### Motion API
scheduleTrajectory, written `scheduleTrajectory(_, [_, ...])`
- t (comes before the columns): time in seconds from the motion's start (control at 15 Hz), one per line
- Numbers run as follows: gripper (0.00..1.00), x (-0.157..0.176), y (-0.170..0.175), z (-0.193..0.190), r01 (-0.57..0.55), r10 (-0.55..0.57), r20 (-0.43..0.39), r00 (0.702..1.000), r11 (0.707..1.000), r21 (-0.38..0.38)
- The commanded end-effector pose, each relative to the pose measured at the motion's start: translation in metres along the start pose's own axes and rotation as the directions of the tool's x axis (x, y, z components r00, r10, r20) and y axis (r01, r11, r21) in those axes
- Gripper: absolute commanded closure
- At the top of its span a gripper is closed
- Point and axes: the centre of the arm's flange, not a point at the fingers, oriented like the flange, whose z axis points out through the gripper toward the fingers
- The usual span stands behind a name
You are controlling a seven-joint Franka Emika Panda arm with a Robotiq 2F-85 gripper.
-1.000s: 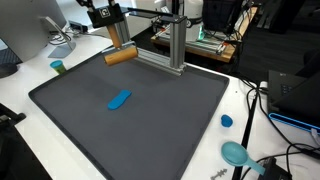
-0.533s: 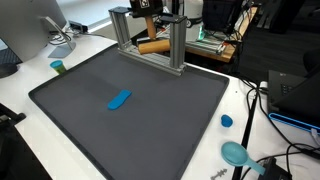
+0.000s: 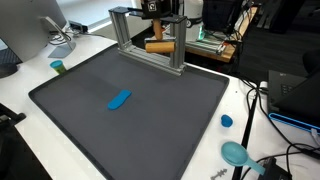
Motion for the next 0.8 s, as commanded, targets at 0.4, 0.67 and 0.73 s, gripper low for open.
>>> scheduleTrajectory(0.4, [0.78,-0.050,0.052,-0.009,-0.331,0.333,0.023,0.943,0.942,-0.058])
scheduleTrajectory(0.67, [0.78,-0.072,0.050,-0.020,-0.303,0.306,0.030,0.952,0.950,-0.072])
scheduleTrajectory(0.73, [0.78,-0.075,0.046,-0.020,-0.292,0.295,0.036,0.955,0.954,-0.072])
